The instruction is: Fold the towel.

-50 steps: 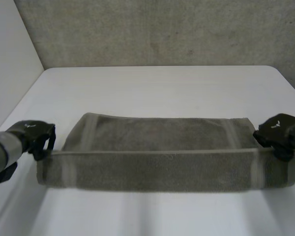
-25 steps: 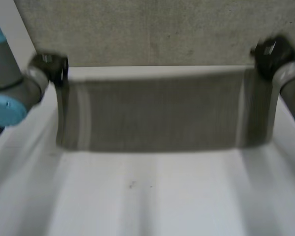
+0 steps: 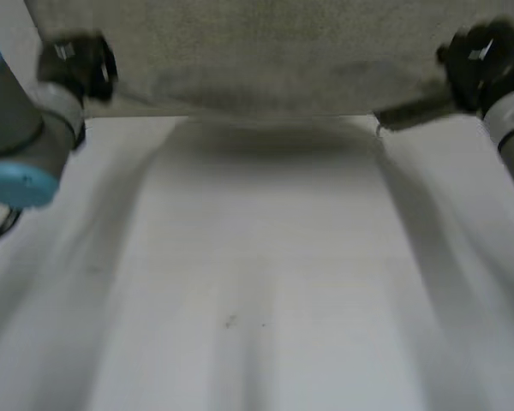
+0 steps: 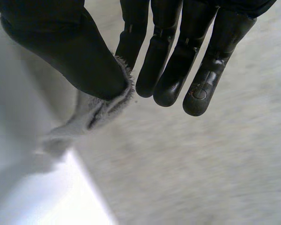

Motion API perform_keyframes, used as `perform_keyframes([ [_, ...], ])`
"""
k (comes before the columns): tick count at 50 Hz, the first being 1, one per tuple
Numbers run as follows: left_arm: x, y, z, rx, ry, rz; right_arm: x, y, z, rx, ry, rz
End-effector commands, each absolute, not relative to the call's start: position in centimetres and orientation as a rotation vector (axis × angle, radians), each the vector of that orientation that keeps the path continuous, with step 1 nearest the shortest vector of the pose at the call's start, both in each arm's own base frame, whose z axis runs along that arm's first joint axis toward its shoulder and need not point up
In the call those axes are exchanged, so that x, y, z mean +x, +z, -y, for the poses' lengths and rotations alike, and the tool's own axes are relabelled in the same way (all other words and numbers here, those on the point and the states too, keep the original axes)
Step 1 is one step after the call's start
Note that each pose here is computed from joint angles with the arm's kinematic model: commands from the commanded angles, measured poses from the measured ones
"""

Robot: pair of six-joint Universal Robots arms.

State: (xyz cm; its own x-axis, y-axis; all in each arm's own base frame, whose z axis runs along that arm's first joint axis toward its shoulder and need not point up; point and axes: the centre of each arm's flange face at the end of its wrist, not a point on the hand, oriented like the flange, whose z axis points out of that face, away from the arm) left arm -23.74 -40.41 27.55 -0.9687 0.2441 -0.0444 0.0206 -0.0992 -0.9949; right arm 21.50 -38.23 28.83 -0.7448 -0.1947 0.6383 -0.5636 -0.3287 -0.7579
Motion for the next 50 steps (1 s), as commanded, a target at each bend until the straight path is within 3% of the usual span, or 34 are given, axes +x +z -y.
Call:
perform_keyframes([
  [1, -22.8, 19.5, 37.6, -0.359, 1.922, 2.264, 21.1, 22.4, 36.0, 1.137, 1.977, 1.923],
  [5, -21.9, 15.9, 35.0, -0.401, 1.768, 2.399, 20.6, 20.9, 34.7, 1.189, 1.879, 2.013],
  [11, -19.5, 15.1, 30.8, -0.598, 1.694, 2.569, 18.6, 18.9, 31.5, 1.368, 1.569, 2.143],
  [15, -17.5, 16.2, 26.5, -0.786, 1.573, 2.731, 16.8, 19.3, 27.4, 1.51, 1.265, 2.26],
  [18, -16.7, 16.8, 25.0, -0.8, 1.507, 2.794, 15.5, 19.9, 24.7, 1.591, 1.085, 2.339],
  [20, -15.8, 18.1, 22.1, -0.803, 1.341, 2.877, 14.9, 20.3, 23.8, 1.61, 1.031, 2.356],
  [23, -15.3, 19.3, 20.5, -0.792, 1.241, 2.916, 14.2, 21.2, 23.3, 1.62, 1.021, 2.313],
  [29, -15.2, 20.2, 21.4, -0.77, 1.329, 2.865, 14.0, 21.6, 24.0, 1.6, 1.08, 2.245],
  [34, -15.6, 20.9, 23.5, -0.769, 1.471, 2.777, 13.9, 21.5, 27.1, 1.469, 1.22, 2.214],
  [45, -18.3, 18.5, 31.0, -0.786, 1.629, 2.661, 17.7, 20.5, 32.4, 1.353, 1.485, 2.16],
  [50, -19.4, 17.2, 35.2, -0.714, 1.742, 2.629, 19.3, 18.5, 35.9, 1.253, 1.605, 2.037],
])
